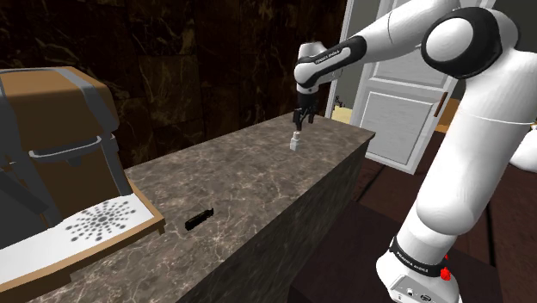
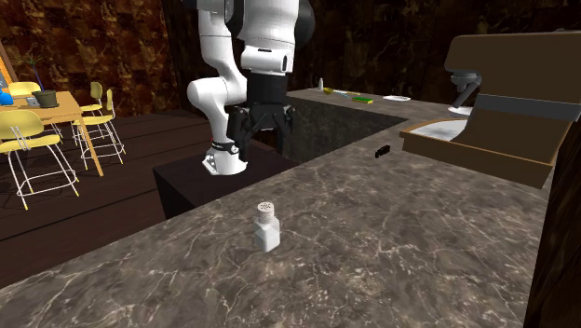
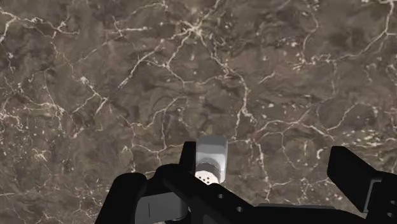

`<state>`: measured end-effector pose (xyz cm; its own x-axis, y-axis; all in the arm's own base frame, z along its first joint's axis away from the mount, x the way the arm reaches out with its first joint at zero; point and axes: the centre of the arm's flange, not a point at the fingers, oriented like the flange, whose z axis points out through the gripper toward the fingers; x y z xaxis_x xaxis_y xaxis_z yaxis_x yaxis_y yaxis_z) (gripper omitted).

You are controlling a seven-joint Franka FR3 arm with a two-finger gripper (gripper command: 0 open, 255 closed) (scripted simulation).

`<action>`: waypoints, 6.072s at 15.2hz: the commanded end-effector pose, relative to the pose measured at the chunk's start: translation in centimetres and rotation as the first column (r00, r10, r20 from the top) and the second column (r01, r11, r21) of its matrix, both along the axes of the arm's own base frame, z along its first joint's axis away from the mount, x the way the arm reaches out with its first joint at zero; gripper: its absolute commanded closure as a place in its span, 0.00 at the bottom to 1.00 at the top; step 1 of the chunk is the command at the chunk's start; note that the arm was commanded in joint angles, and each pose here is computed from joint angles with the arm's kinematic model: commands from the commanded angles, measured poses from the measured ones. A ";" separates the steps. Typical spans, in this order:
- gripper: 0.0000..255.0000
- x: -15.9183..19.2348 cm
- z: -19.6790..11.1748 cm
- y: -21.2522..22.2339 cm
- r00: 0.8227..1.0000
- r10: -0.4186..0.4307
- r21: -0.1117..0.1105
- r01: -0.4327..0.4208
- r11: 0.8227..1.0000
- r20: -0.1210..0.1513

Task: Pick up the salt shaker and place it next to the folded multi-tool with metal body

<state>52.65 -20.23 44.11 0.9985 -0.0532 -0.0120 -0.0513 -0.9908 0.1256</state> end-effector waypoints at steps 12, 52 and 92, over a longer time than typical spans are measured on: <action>0.00 5.6 -6.8 -5.0 1.000 0.009 0.009 -0.010 1.000 0.009; 1.00 5.6 3.4 -5.1 1.000 0.009 0.009 -0.010 1.000 0.009; 1.00 1.5 9.0 32.9 1.000 0.009 0.009 -0.010 1.000 0.009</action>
